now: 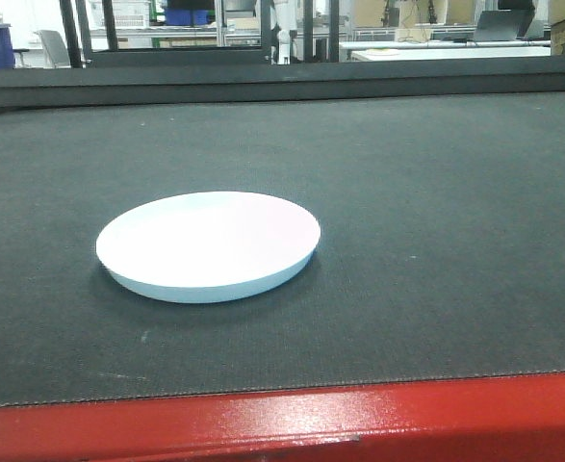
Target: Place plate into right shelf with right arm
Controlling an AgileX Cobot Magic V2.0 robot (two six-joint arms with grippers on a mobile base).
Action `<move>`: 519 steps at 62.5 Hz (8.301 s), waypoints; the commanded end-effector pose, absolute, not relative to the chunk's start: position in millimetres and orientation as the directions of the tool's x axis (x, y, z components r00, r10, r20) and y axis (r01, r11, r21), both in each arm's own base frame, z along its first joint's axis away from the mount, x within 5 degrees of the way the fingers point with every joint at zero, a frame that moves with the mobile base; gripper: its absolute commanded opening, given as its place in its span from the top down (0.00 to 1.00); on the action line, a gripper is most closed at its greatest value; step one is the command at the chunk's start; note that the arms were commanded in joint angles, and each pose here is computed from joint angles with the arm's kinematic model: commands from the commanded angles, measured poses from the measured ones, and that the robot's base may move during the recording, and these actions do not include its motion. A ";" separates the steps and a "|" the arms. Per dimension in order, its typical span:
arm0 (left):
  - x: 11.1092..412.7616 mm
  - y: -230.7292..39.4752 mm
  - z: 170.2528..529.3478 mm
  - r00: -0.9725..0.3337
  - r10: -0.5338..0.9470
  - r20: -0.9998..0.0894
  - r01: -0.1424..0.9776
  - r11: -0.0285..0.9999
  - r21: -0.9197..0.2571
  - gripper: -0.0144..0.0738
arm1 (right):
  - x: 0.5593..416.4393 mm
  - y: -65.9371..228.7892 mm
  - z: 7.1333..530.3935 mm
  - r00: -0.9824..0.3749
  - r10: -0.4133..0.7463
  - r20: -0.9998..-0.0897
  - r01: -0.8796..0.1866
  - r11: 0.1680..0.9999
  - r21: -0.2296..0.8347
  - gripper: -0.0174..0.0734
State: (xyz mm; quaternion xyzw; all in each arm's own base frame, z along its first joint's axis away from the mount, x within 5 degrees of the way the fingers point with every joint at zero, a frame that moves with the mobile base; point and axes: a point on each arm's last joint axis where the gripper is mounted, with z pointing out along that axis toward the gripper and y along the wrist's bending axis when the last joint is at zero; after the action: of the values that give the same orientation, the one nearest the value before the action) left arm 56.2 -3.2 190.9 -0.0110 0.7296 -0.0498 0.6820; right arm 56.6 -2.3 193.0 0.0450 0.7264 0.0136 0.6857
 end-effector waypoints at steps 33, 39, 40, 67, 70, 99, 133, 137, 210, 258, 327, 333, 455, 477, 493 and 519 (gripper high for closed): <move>56.2 -3.4 195.9 0.014 -0.094 -0.995 0.062 0.994 -0.093 0.89 | 47.7 -2.4 236.2 0.406 0.093 -0.909 0.001 0.995 0.102 0.75; 56.2 -3.4 195.9 0.014 -0.094 -0.995 0.062 0.994 -0.093 0.89 | 42.0 -2.1 255.2 0.468 0.241 -0.850 -0.079 0.970 0.231 0.75; 56.2 -3.4 195.9 0.014 -0.094 -0.995 0.062 0.994 -0.093 0.89 | 40.1 -2.0 261.5 0.479 0.274 -0.834 -0.099 0.961 0.258 0.75; 56.2 -3.4 195.9 0.014 -0.094 -0.995 0.062 0.994 -0.093 0.89 | 56.4 1.6 425.4 0.113 0.391 -0.914 -0.070 0.920 0.385 0.75; 56.2 -3.4 195.9 0.014 -0.094 -0.995 0.062 0.994 -0.093 0.89 | 73.9 6.2 434.9 -0.019 0.390 -0.921 -0.074 0.918 0.390 0.75; 56.2 -3.4 195.9 0.014 -0.094 -0.995 0.062 0.994 -0.093 0.89 | 240.9 122.3 370.4 -0.749 0.015 -0.663 -0.270 0.906 0.326 0.70; 56.2 -3.4 195.9 0.014 -0.094 -0.995 0.062 0.994 -0.093 0.89 | 303.7 201.9 280.5 -0.778 0.018 -0.628 -0.290 0.876 0.386 0.12; 56.2 -3.4 195.9 0.014 -0.094 -0.995 0.062 0.994 -0.093 0.89 | 306.6 203.8 274.0 -0.787 0.020 -0.616 -0.281 0.877 0.388 0.12; 56.2 -3.4 195.9 0.014 -0.094 -0.995 0.062 0.994 -0.093 0.89 | 327.1 218.4 220.5 -0.863 -0.012 -0.505 -0.228 0.901 0.368 0.55; 56.2 -3.4 195.9 0.014 -0.094 -0.995 0.062 0.994 -0.093 0.89 | 280.4 170.6 342.6 -0.668 0.002 -0.744 -0.352 0.880 0.318 0.75; 56.2 -3.4 195.9 0.014 -0.094 -0.995 0.062 0.994 -0.093 0.89 | 10.3 6.6 362.6 0.397 0.319 -0.861 -0.537 0.841 0.064 0.75; 56.2 -3.4 195.9 0.014 -0.094 -0.995 0.062 0.994 -0.093 0.89 | 11.1 7.0 361.1 0.391 0.316 -0.864 -0.536 0.841 0.065 0.75; 56.2 -3.4 195.9 0.014 -0.094 -0.995 0.062 0.994 -0.093 0.89 | 11.3 7.1 360.9 0.389 0.315 -0.866 -0.536 0.842 0.065 0.75; 56.2 -3.4 195.9 0.014 -0.094 -0.995 0.062 0.994 -0.093 0.89 | 11.3 7.1 360.9 0.389 0.315 -0.866 -0.536 0.842 0.065 0.75; 56.2 -3.4 195.9 0.014 -0.094 -0.995 0.062 0.994 -0.093 0.89 | 11.3 7.1 360.9 0.389 0.315 -0.866 -0.536 0.842 0.065 0.75; 56.3 -3.4 195.8 0.012 -0.094 -0.995 0.062 0.994 -0.093 0.89 | 11.7 7.4 361.4 0.391 0.316 -0.864 -0.537 0.841 0.065 0.75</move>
State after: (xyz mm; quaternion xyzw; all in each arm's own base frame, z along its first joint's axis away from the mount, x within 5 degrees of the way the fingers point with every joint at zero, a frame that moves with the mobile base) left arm 56.2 -3.2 190.5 -0.0110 0.7310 -0.0496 0.6805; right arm 15.8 8.8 346.3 -0.1168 0.5308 0.2539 0.8001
